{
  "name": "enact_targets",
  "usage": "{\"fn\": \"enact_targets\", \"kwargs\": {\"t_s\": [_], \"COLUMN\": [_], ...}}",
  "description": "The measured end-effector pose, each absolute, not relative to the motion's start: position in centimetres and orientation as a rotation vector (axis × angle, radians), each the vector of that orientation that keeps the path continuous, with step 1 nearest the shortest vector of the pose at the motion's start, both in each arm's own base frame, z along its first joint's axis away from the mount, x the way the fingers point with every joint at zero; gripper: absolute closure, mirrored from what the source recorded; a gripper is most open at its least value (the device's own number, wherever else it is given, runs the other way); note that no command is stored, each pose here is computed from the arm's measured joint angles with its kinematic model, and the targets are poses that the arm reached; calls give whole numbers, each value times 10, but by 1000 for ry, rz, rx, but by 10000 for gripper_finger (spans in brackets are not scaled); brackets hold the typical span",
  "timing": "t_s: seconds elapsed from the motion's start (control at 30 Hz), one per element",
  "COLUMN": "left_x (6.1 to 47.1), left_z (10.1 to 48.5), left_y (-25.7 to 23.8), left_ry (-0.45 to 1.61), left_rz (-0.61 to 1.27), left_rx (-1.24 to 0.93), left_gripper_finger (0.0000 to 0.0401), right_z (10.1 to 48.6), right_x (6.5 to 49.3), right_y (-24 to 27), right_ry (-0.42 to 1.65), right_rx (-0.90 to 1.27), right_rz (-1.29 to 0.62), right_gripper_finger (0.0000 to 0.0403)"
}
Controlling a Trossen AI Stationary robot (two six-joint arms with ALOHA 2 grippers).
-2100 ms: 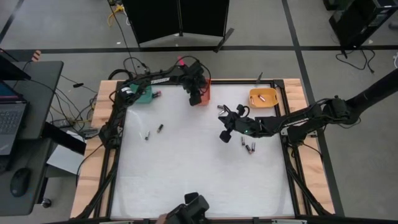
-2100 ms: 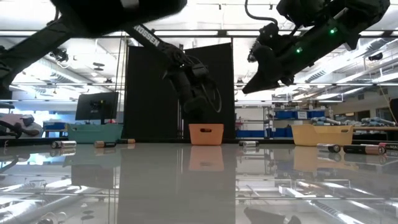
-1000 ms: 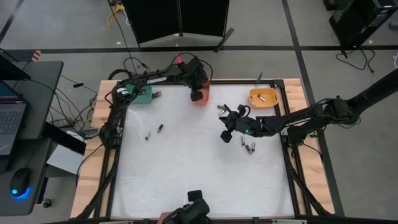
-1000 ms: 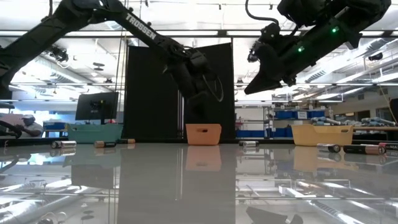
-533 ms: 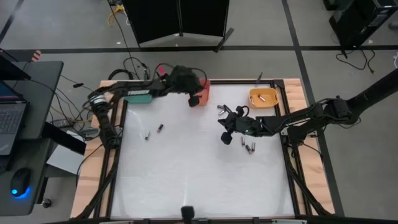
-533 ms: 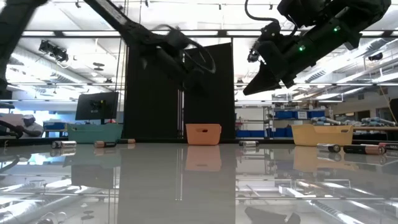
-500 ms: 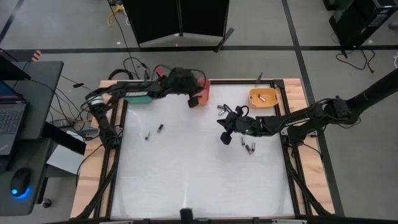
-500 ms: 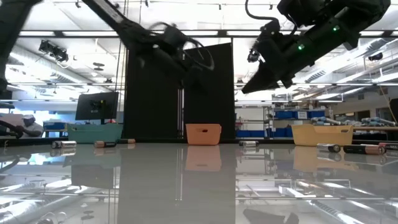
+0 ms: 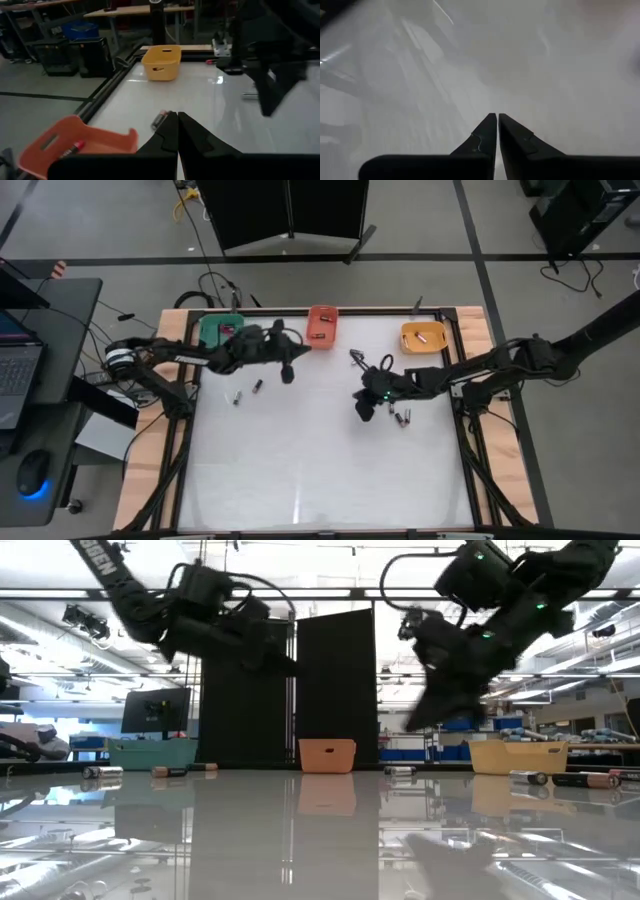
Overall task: Sort batteries
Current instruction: Put the bottom right silver battery into the yellow container
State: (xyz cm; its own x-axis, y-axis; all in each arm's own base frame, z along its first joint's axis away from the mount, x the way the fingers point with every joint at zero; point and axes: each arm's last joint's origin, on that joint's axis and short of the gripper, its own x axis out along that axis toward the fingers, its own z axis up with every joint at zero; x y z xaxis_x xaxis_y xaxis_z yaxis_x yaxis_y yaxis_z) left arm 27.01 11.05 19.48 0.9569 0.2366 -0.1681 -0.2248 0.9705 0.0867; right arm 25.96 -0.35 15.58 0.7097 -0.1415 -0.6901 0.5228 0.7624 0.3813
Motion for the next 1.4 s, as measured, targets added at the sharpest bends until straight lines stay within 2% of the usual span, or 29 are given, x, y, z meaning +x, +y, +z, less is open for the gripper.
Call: {"fn": "enact_targets", "kwargs": {"t_s": [0.3,0.6,0.83,1.17,1.4], "left_x": [251,250,250,250,247], "left_z": [176,176,175,173,168], "left_y": [99,99,99,99,97], "left_ry": [103,92,98,116,137], "left_rz": [244,257,256,249,247], "left_rx": [67,76,76,71,65], "left_gripper_finger": [394,393,393,393,393], "right_z": [155,168,189,165,148], "right_x": [216,205,210,220,228], "right_y": [9,18,17,13,8], "right_ry": [981,1087,1099,1201,1252], "right_rx": [832,908,818,786,761], "right_rz": [-626,-709,-813,-891,-908], "right_gripper_finger": [370,359,307,204,194]}}
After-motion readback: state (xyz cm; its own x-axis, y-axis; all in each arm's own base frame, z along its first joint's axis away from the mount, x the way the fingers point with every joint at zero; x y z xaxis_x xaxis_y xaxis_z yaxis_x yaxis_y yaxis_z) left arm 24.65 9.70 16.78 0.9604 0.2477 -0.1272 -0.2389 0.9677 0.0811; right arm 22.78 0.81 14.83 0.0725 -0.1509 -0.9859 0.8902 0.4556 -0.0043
